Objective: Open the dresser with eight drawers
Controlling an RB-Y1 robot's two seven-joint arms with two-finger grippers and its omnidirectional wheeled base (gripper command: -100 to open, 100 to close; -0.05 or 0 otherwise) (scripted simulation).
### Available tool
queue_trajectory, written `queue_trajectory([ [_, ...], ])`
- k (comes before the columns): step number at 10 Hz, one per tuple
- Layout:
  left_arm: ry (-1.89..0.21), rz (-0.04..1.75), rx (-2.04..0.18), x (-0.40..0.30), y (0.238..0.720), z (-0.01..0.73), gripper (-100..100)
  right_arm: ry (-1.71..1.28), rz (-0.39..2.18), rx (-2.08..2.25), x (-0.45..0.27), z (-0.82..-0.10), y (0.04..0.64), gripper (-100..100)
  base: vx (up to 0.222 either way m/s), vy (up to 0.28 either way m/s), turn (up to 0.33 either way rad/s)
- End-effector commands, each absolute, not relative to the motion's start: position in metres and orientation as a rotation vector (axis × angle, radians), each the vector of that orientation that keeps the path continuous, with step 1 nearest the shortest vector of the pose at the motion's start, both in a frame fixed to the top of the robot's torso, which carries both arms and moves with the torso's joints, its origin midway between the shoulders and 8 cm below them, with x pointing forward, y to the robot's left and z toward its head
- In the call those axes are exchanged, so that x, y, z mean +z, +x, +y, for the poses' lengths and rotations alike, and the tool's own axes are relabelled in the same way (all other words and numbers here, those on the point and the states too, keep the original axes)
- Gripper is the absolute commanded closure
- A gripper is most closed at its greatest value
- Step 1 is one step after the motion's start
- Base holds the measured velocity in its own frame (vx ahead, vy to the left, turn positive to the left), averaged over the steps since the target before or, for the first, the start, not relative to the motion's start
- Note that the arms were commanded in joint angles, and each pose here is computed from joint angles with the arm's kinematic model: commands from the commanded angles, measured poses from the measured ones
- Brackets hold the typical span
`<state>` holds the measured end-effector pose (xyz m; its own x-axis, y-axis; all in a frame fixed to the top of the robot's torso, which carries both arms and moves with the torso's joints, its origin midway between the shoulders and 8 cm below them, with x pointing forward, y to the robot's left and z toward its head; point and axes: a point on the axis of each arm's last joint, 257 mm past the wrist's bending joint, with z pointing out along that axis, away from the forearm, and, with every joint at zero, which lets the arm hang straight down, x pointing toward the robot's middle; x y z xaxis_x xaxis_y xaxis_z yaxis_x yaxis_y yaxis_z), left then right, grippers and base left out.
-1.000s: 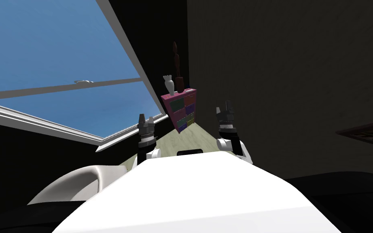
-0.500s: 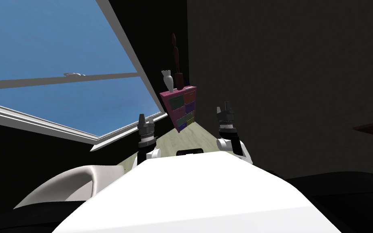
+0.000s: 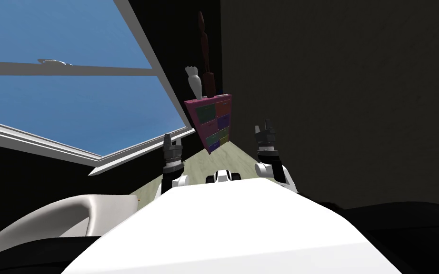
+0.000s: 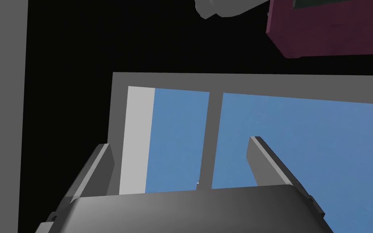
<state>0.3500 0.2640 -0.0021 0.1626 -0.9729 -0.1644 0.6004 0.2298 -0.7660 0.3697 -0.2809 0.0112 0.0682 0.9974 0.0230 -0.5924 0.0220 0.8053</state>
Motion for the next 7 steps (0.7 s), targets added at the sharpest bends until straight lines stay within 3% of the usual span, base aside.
queue_trajectory([
  [1, -0.6, 0.798, -1.221, -0.016, 0.357, 0.264, -100, 0.766, 0.683, 1.393, 0.011, -0.281, 0.37, 0, 0.097, -0.042, 0.02],
  [7, -0.642, 0.89, -1.172, -0.066, 0.379, 0.283, -100, 0.766, 0.683, 1.393, 0.011, -0.281, 0.37, 0, 0.161, -0.084, 0.044],
])
